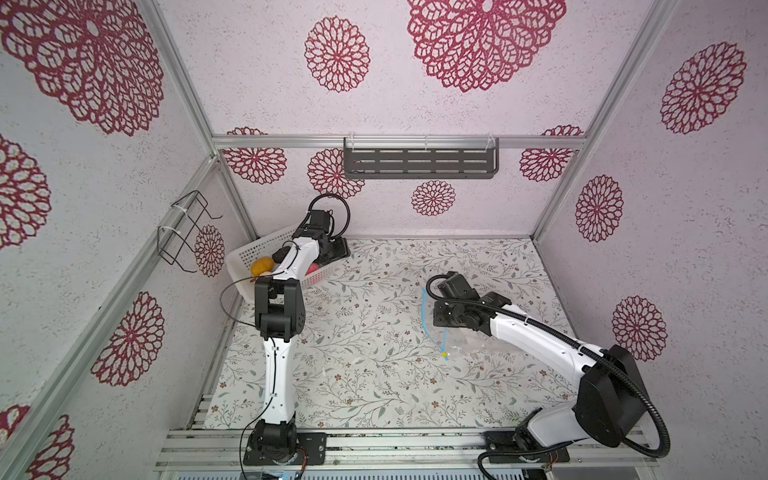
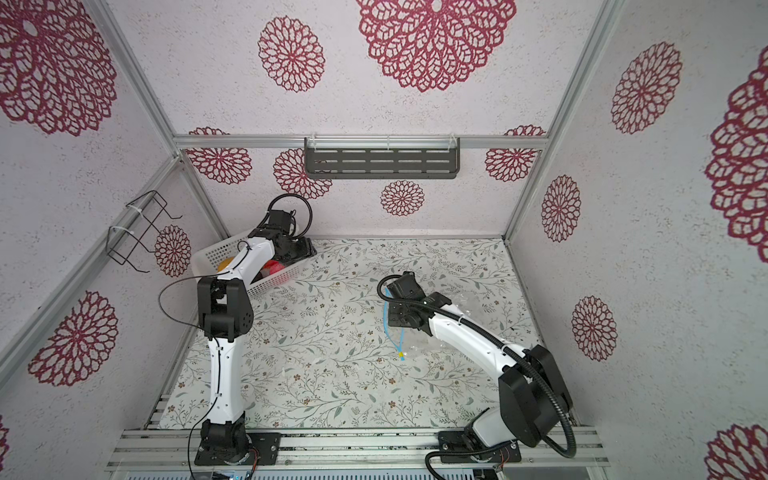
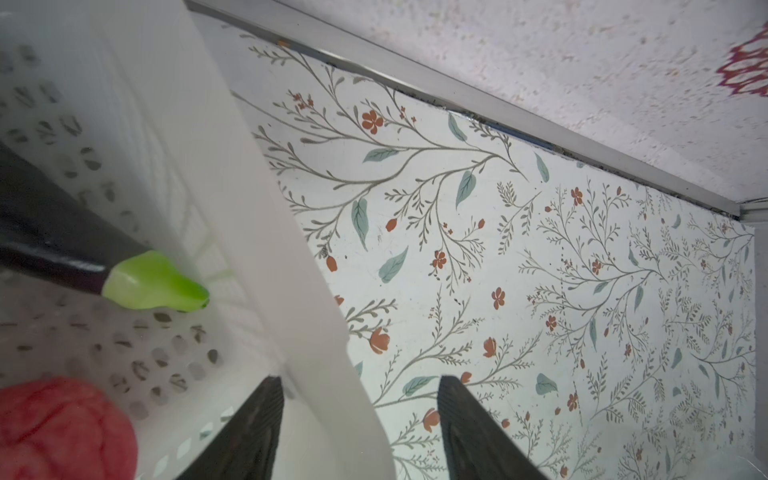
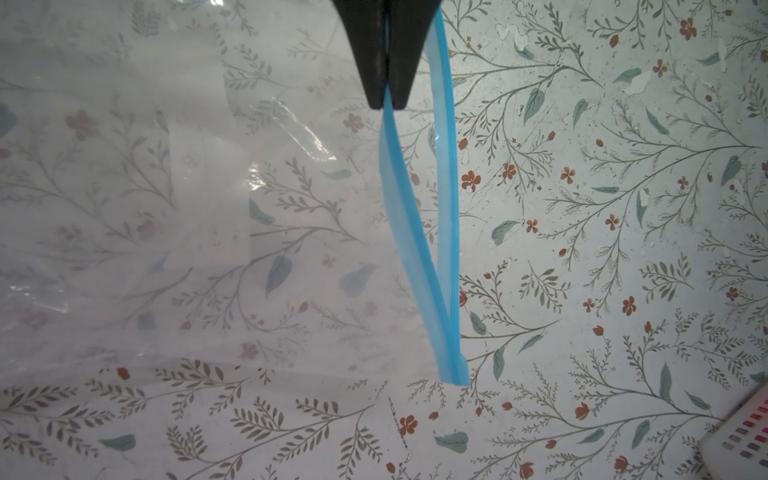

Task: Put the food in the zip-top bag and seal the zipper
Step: 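Lower the left gripper into the white basket over the pink apple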

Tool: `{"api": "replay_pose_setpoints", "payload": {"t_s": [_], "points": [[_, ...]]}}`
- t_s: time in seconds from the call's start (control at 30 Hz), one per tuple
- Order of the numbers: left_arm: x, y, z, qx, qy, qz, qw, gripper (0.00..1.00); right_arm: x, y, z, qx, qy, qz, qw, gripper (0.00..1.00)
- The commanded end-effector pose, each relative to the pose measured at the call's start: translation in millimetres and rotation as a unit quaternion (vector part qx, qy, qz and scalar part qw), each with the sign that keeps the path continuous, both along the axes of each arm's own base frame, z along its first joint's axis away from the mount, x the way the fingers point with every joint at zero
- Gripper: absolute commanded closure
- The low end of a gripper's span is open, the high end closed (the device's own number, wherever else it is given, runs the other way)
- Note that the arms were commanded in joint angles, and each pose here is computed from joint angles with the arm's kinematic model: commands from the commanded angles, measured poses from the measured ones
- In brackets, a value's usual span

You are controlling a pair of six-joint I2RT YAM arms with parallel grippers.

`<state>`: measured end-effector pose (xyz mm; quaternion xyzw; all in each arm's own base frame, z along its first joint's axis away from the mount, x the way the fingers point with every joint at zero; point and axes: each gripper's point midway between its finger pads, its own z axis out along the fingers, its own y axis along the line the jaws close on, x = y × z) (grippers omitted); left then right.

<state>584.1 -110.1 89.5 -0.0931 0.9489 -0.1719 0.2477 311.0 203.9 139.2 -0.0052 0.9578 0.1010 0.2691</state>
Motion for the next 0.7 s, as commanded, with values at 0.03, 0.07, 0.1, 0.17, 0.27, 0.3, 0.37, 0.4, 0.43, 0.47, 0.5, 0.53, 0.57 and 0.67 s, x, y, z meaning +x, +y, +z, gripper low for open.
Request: {"api": "replay_pose_setpoints", "payload": {"t_s": [0.03,0.07,0.1,0.17,0.27,0.3,0.37,0.4,0.43,0.47,0.5,0.53,0.57,0.67], "points": [[-28,-42,8,-0.023,0.015,-0.043,0.999,0.41,8,5,14,0.018,-0.017,-0.004,1.0,1.0],[-32,-45,8,-0.024,0.019,-0.044,0.999,0.41,8,5,14,0.018,-0.017,-0.004,1.0,1.0],[-36,-49,8,-0.027,0.021,-0.044,0.998,0.41,8,5,14,0.018,-0.017,-0.004,1.0,1.0],[-43,-58,10,-0.03,0.021,-0.045,0.998,0.41,8,6,14,0.018,-0.017,-0.003,1.0,1.0],[-54,-73,17,-0.033,0.017,-0.05,0.998,0.44,7,6,12,0.019,-0.016,-0.003,1.0,1.0],[-58,-78,19,-0.035,0.017,-0.053,0.998,0.44,7,6,12,0.02,-0.016,-0.002,1.0,1.0],[-65,-89,23,-0.038,0.018,-0.061,0.997,0.45,6,6,12,0.021,-0.016,-0.002,1.0,1.0],[-68,-93,25,-0.039,0.016,-0.064,0.997,0.46,6,5,11,0.02,-0.016,-0.003,1.0,1.0],[-72,-99,28,-0.04,0.014,-0.069,0.997,0.46,6,5,12,0.021,-0.017,-0.004,1.0,1.0],[-76,-105,30,-0.042,0.013,-0.072,0.996,0.47,5,5,12,0.021,-0.018,-0.004,1.0,1.0],[-80,-109,31,-0.043,0.012,-0.075,0.996,0.48,6,4,12,0.022,-0.019,-0.006,1.0,1.0],[-84,-115,32,-0.044,0.011,-0.08,0.996,0.49,5,4,13,0.022,-0.019,-0.006,1.0,1.0],[-88,-119,32,-0.044,0.01,-0.082,0.996,0.49,4,4,13,0.023,-0.02,-0.005,1.0,1.0],[-100,-130,30,-0.048,0.013,-0.088,0.995,0.51,3,3,13,0.024,-0.021,-0.007,0.999,1.0]]}}
